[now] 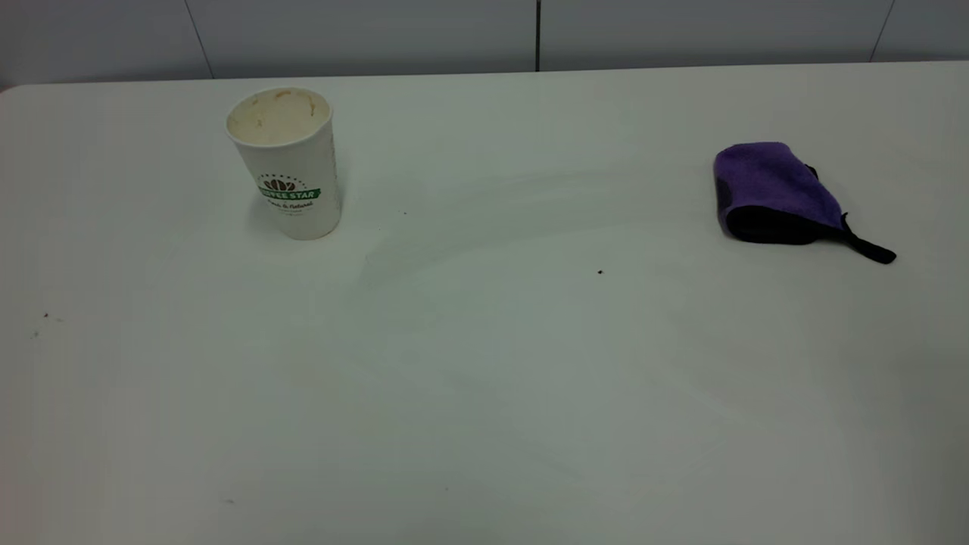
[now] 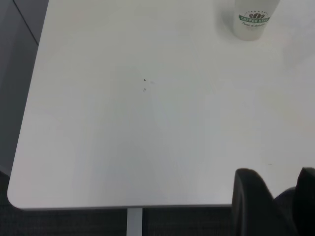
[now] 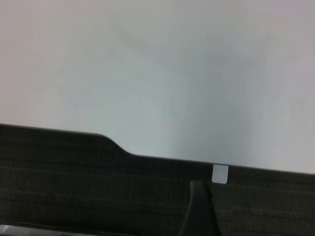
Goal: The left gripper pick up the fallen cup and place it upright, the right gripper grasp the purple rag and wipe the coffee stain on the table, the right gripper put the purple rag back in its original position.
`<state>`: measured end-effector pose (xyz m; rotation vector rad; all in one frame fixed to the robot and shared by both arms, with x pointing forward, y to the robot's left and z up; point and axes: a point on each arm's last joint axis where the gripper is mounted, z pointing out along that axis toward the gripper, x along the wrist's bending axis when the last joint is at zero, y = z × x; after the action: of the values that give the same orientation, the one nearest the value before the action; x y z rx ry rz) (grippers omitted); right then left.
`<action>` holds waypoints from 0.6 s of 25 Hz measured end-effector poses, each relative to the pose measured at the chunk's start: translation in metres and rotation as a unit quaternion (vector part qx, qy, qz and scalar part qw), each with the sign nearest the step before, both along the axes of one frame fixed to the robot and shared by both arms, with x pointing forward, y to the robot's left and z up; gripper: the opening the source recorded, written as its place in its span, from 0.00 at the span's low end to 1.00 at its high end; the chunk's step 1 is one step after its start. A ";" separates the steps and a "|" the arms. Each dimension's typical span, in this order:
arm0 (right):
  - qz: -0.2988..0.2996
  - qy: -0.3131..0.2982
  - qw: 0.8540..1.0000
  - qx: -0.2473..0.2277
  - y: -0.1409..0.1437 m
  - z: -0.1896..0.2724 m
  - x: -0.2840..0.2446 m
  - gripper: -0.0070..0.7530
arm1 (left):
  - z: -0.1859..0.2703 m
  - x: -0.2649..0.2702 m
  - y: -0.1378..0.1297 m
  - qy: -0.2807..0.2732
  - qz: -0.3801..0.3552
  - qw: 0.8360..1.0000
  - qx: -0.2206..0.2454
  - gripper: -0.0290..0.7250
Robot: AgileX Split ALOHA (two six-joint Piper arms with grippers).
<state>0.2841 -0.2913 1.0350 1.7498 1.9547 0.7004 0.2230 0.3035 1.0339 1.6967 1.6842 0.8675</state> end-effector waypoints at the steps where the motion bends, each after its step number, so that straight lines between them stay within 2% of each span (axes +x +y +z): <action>1: -0.002 0.000 1.000 0.000 0.000 0.000 0.000 0.84 | 0.000 0.000 0.000 0.000 0.000 1.000 0.000 0.36; 8: -0.004 -0.012 1.000 -0.001 -0.001 0.001 -0.002 0.79 | 0.000 0.000 0.000 0.000 0.000 1.000 0.000 0.36; 15: -0.011 -0.115 0.993 0.005 -0.004 0.007 -0.032 0.76 | 0.000 0.000 0.000 0.000 0.000 1.000 0.000 0.36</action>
<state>0.2523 -0.2953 1.0417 1.6136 1.7774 0.8644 0.2230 0.3035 1.0339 1.6967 1.6842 0.8675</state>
